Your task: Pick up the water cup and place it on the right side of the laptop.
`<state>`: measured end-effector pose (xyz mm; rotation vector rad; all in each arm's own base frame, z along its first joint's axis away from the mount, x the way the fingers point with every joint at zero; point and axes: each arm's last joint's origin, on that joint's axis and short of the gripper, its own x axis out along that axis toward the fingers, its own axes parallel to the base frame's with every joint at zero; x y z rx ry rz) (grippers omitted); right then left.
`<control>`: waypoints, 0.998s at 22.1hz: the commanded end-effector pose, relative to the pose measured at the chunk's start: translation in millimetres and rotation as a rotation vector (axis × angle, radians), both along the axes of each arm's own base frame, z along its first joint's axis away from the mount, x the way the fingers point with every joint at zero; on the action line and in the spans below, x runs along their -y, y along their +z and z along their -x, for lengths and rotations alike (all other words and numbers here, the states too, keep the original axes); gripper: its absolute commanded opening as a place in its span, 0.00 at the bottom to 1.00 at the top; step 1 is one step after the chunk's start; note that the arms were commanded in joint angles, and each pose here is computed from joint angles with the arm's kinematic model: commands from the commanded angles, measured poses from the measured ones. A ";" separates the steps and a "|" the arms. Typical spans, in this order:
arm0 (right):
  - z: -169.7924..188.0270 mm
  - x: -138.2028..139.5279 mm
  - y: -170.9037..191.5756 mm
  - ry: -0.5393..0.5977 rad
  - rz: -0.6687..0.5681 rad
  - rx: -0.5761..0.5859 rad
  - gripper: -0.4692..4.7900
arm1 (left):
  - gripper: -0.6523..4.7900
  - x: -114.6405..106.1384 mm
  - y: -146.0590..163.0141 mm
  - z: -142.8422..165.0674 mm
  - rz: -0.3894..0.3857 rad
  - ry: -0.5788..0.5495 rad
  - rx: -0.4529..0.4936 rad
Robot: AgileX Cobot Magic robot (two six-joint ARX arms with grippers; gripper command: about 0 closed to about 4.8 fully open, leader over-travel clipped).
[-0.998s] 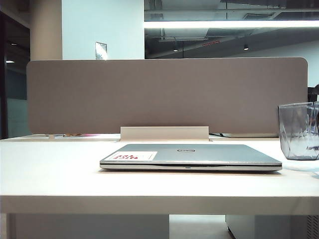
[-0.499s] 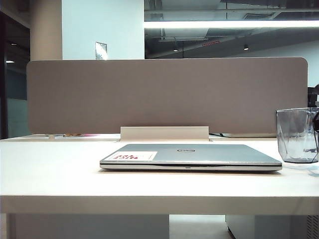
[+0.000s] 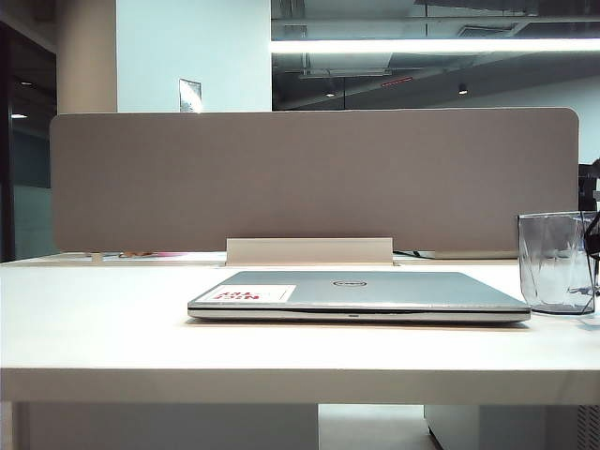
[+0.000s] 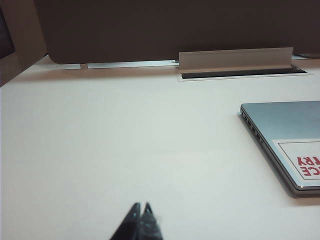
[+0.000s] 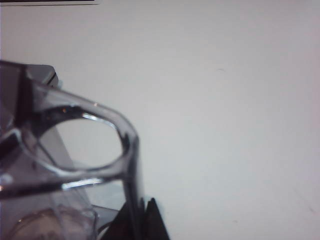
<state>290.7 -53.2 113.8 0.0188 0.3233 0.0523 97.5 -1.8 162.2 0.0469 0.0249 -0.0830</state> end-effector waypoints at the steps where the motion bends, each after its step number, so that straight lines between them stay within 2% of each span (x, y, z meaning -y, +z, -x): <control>1: -1.7 0.8 -2.9 -0.002 0.000 -0.001 0.08 | 0.11 0.2 1.6 0.2 0.004 -0.004 0.009; 4: -1.7 1.0 -6.4 -0.008 -0.001 -0.013 0.09 | 0.11 0.2 1.7 0.2 0.004 -0.004 0.009; 7: -2.3 1.1 -4.5 -0.008 -0.001 0.007 0.19 | 0.11 0.2 1.7 0.2 0.004 -0.004 0.009; 15: -2.6 0.8 -2.5 -0.010 -0.030 0.023 0.19 | 0.11 0.2 1.6 0.2 0.004 -0.004 0.009; 18: -2.3 0.2 2.9 -0.002 -0.051 0.041 0.27 | 0.11 0.2 1.6 0.2 0.004 -0.004 0.009; 22: -0.3 -0.2 13.6 -0.002 -0.050 0.058 0.29 | 0.11 0.2 1.6 0.2 0.004 -0.004 0.009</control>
